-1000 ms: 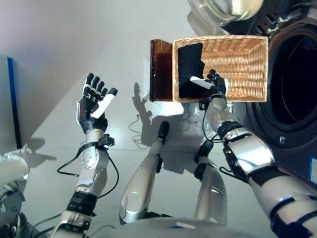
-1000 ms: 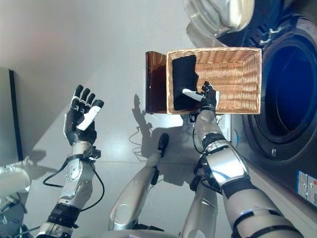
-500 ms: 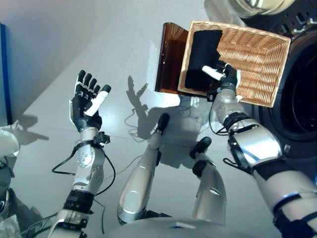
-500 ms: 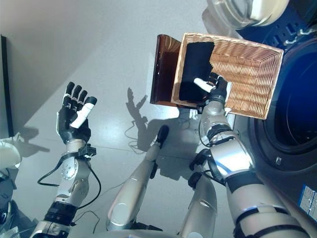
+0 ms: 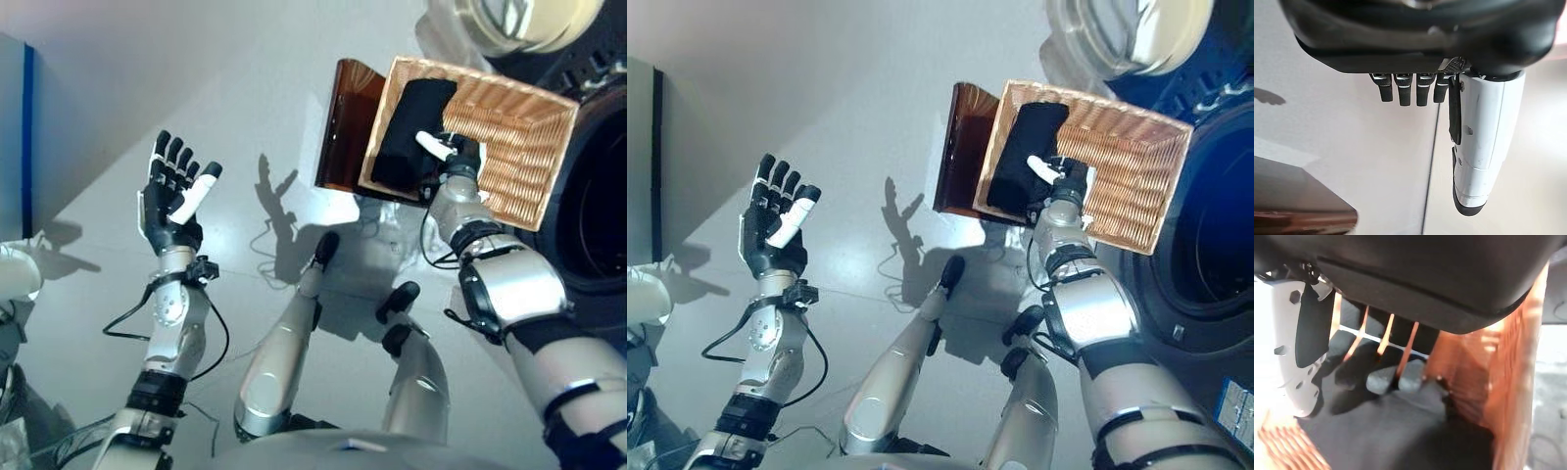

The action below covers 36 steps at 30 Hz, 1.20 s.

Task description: Pick up the clothes and place them into the washing machine

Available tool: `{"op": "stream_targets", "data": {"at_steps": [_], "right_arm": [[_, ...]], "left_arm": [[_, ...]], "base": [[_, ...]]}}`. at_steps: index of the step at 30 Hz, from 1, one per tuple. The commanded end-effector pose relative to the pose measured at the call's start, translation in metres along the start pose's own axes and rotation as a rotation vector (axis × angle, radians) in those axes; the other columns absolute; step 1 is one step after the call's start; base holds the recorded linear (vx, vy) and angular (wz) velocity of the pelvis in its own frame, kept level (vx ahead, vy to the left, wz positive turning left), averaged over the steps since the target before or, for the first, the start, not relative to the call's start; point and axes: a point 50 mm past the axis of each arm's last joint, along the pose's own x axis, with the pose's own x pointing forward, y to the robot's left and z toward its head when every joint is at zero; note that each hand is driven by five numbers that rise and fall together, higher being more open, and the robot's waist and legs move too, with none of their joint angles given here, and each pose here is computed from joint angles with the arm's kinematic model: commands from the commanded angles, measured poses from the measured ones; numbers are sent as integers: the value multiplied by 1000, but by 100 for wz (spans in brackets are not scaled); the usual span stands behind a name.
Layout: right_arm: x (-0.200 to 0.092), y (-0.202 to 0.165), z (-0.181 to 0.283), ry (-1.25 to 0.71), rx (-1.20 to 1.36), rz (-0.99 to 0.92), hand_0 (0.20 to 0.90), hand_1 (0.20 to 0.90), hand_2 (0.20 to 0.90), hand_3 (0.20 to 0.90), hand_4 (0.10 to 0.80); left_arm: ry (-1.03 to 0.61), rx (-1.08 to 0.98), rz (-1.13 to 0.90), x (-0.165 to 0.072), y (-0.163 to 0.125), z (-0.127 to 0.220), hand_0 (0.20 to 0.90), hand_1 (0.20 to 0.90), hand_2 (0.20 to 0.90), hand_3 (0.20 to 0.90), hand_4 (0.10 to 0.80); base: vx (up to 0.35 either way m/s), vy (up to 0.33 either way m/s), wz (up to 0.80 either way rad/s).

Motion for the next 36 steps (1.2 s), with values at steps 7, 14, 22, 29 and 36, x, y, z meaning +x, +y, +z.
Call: {"op": "stream_targets", "data": {"at_steps": [7,14,22,29,36], "right_arm": [[10,-51,25,-150,131,-112,200,200,200,200,300],[10,-67,27,-191,274,-147,200,200,200,200,300],[1,-54,-5,-140,582,-138,200,200,200,200,300],[-2,-31,-13,-107,374,-61,900,900,900,900,800],[-5,-11,-6,-120,258,-15,900,900,900,900,800]], "left_arm": [[-114,18,-52,-8,10,24,900,900,900,900,800],[-39,-6,-27,-19,17,10,900,900,900,900,800],[27,-44,-51,-31,11,-2,900,900,900,900,800],[18,-41,-72,-32,8,1,900,900,900,900,800],[-28,-32,-37,-21,11,8,900,900,900,900,800]], "base": [[-42,40,-19],[-12,48,-31],[12,28,-18],[11,-4,-4],[-13,-91,12]]}}
